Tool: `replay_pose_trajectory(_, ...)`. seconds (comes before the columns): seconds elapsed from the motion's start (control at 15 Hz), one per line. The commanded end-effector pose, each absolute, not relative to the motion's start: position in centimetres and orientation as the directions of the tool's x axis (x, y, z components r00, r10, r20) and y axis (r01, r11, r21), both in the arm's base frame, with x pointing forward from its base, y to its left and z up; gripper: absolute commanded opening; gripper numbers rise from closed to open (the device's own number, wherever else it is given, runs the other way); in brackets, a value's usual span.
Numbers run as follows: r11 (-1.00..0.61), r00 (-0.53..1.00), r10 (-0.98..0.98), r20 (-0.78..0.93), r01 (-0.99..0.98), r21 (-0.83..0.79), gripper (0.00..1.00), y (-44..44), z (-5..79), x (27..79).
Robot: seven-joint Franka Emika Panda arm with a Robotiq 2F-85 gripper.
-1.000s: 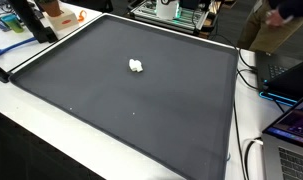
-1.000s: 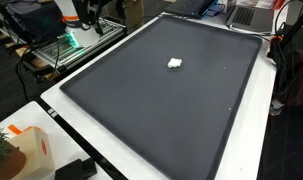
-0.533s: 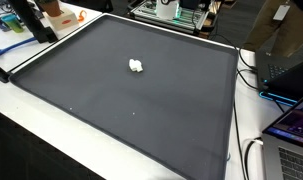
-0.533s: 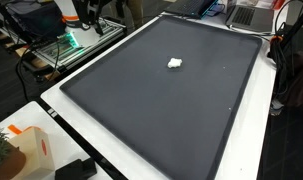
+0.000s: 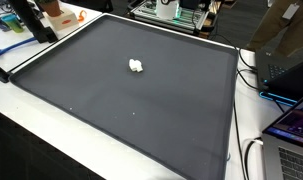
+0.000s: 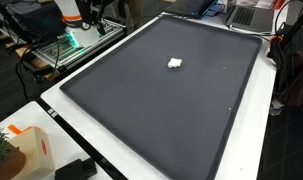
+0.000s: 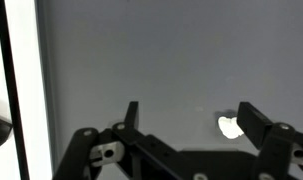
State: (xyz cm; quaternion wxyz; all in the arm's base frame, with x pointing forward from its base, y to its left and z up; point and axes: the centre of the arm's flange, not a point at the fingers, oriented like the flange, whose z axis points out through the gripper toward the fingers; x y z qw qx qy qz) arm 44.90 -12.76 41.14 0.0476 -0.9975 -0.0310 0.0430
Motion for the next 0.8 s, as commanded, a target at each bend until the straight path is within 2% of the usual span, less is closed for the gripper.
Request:
replay_pose_trajectory(0.0, -0.993, 0.998, 0.063, -0.012, 0.061, -0.106, 1.00, -10.1, 38.6, 43.0)
replay_pose_trajectory(0.4, -0.996, 0.987, 0.026, 0.156, 0.038, -0.077, 1.00, -4.7, 36.9, 38.8)
replay_pose_trajectory(0.47, -0.994, 0.985, 0.069, 0.157, 0.081, -0.071, 1.00, -3.8, 37.2, 38.3)
replay_pose_trajectory(0.53, -0.996, 0.992, 0.059, 0.114, 0.067, -0.064, 1.00, -5.8, 36.7, 41.2)
replay_pose_trajectory(0.73, -0.994, 0.987, 0.084, 0.135, 0.093, -0.060, 1.00, -4.3, 37.1, 39.8)
